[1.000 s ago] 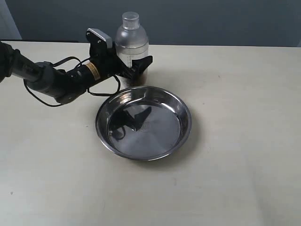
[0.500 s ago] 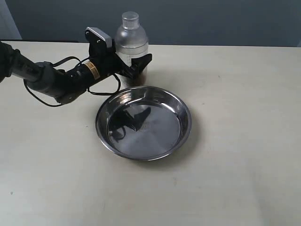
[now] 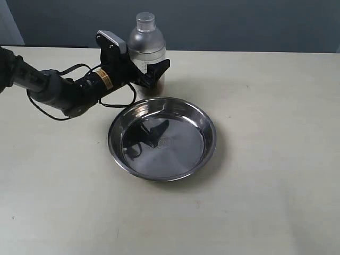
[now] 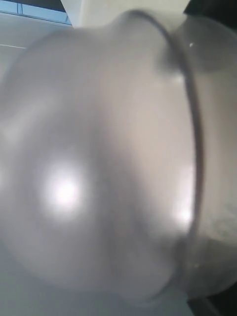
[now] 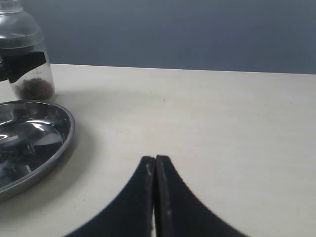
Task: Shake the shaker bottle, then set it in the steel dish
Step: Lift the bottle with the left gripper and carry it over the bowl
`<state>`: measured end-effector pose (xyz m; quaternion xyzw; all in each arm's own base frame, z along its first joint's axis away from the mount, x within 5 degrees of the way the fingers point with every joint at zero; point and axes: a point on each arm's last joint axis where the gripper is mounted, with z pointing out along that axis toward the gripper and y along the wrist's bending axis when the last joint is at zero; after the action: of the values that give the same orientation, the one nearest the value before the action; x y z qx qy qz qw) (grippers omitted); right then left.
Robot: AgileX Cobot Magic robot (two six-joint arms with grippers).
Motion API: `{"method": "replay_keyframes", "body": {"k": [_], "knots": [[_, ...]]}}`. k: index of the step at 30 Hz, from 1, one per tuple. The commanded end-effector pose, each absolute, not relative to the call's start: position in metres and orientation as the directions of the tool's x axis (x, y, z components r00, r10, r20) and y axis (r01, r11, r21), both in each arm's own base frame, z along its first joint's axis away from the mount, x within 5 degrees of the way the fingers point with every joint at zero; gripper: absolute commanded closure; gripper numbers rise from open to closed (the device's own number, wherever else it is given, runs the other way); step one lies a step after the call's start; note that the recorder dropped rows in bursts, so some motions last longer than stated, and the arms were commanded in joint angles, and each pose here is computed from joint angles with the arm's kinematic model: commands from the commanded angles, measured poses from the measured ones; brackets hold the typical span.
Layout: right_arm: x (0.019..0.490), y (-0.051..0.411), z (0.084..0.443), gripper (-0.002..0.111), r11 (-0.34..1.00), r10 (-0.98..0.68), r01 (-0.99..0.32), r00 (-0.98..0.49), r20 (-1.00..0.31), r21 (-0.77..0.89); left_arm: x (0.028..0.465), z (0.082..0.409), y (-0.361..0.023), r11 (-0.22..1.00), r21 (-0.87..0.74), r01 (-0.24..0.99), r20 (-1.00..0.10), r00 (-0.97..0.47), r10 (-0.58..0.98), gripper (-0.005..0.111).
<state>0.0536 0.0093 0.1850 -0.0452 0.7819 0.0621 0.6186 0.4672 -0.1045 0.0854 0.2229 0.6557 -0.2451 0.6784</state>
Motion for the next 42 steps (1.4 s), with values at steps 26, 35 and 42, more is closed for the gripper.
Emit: {"method": "replay_keyframes", "body": {"k": [26,35,42], "knots": [[0.054,0.009,0.186,0.109,0.988,0.005,-0.151,-0.219,-0.976,0.039,0.307,0.230,-0.108,0.654,-0.156,0.740,-0.985,-0.067,-0.159,0.106],[0.054,0.009,0.186,0.109,0.988,0.005,-0.151,-0.219,-0.976,0.039,0.289,0.223,-0.121,0.725,-0.228,0.650,-0.972,-0.199,-0.128,0.106],[0.054,0.009,0.186,0.109,0.988,0.005,-0.151,-0.219,-0.976,0.039,0.285,0.251,-0.123,0.791,-0.113,0.602,-0.990,-0.134,-0.039,0.106]]}}
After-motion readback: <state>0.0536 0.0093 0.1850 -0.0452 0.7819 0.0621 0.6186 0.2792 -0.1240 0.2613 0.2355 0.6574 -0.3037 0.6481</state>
